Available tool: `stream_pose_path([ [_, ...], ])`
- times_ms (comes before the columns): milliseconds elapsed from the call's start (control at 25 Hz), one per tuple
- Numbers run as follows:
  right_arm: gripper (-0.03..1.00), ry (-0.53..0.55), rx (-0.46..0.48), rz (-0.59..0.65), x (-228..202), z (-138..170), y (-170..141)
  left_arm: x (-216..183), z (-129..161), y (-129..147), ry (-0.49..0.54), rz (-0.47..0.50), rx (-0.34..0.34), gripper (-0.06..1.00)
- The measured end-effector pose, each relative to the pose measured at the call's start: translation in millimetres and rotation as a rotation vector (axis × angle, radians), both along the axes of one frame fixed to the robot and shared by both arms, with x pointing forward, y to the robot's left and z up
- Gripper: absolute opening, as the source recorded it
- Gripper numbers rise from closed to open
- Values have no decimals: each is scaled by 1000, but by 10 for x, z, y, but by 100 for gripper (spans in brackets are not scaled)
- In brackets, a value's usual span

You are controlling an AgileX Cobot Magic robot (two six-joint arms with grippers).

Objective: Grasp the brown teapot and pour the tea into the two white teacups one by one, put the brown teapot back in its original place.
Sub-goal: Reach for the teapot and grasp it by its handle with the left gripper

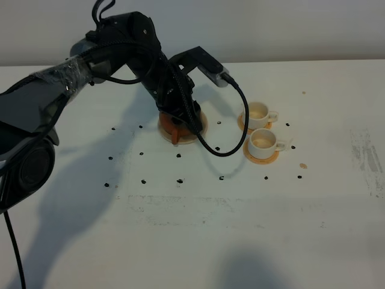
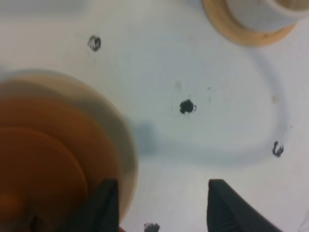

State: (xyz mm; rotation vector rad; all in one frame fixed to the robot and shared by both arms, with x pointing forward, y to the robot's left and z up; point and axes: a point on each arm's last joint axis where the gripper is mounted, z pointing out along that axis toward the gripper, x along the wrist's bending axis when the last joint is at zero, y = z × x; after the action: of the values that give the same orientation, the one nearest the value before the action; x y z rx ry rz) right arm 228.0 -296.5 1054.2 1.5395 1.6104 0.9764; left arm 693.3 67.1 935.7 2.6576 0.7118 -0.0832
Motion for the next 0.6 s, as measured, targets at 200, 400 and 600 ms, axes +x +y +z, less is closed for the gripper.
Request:
stream_pose_path([
  [200, 49, 0, 0, 0, 0, 0, 0, -18, 39, -37, 19, -20, -52, 41],
  [400, 49, 0, 0, 0, 0, 0, 0, -68, 72, -74, 62, -59, -98, 41],
  [600, 49, 0, 0, 0, 0, 0, 0, -105, 69, -60, 106, -65, -82, 41],
])
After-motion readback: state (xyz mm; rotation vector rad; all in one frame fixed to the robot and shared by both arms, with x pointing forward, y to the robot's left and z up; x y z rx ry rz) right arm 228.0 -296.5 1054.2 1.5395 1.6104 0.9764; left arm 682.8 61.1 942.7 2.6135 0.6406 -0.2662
